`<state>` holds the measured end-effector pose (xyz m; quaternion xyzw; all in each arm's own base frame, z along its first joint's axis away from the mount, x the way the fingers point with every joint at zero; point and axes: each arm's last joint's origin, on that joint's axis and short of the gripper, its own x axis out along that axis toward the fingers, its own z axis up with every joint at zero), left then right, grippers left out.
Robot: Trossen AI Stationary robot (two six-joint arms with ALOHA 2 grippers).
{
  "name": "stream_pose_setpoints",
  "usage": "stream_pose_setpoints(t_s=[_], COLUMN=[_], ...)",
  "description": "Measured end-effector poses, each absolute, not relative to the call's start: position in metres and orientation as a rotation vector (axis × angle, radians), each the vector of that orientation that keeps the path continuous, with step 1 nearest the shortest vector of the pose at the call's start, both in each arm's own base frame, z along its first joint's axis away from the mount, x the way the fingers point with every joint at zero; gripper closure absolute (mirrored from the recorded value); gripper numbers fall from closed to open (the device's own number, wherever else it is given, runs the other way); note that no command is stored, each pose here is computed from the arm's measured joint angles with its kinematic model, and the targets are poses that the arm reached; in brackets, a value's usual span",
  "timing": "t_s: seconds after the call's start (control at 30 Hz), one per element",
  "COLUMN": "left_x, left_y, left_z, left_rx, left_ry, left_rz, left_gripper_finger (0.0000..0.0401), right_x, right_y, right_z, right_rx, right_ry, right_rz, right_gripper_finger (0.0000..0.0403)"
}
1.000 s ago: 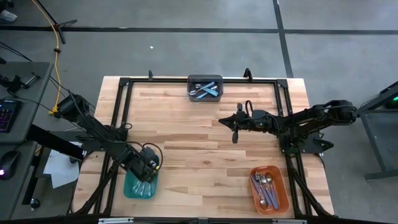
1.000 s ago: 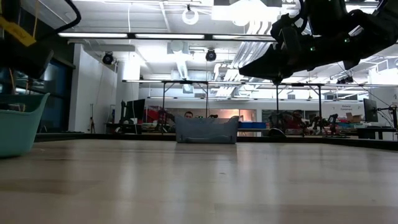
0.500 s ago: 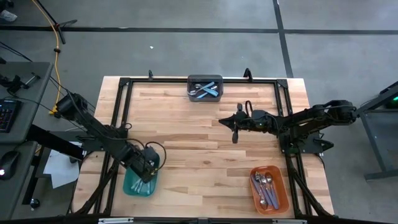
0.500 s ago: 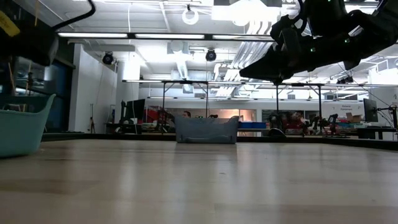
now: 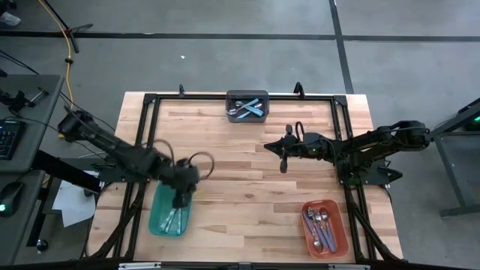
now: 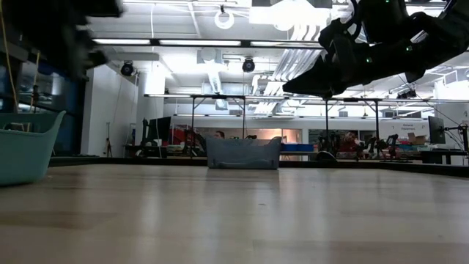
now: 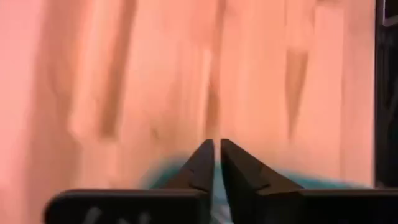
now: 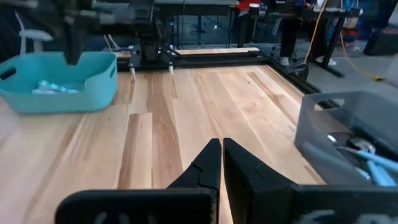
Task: Sort silverware by color (type)
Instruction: Return to Home Position
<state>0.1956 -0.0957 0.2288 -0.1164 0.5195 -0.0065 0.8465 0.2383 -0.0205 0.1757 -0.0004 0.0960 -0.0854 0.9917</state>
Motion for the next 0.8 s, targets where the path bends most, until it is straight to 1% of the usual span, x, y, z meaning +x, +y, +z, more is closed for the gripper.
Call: stream_pose_setpoints(t_s=[0.03, 0.1, 0.23, 0.43, 0.57, 0.7, 0.8], left_x=[0.200, 0.209, 0.230, 0.256, 0.258, 0.251, 0.243], left_y=[-0.090, -0.075, -0.045, -0.002, 0.023, 0.042, 0.051], left_z=[0.231, 0.234, 0.238, 0.241, 0.227, 0.209, 0.198], left_rx=[-0.220, -0.164, -0.094, 0.043, 0.038, 0.039, 0.061], left_ry=[1.068, 1.022, 0.908, 0.662, 0.516, 0.443, 0.380], left_rz=[-0.030, -0.074, -0.176, -0.230, -0.273, -0.218, -0.174], left_gripper_finger=[0.0388, 0.0397, 0.0398, 0.0401, 0.0401, 0.0401, 0.0401], right_x=[0.238, 0.238, 0.238, 0.235, 0.230, 0.228, 0.229], right_y=[-0.021, -0.021, -0.024, -0.046, -0.065, -0.074, -0.072], right_z=[0.176, 0.176, 0.176, 0.179, 0.183, 0.183, 0.183], right_rx=[-0.015, -0.044, -0.095, -0.131, -0.150, -0.173, -0.190], right_ry=[0.194, 0.192, 0.194, 0.156, 0.112, 0.121, 0.133], right_rz=[-0.170, -0.167, -0.144, -0.011, -0.010, -0.103, -0.149], right_gripper_finger=[0.0401, 0.0401, 0.0402, 0.0402, 0.0403, 0.0403, 0.0403])
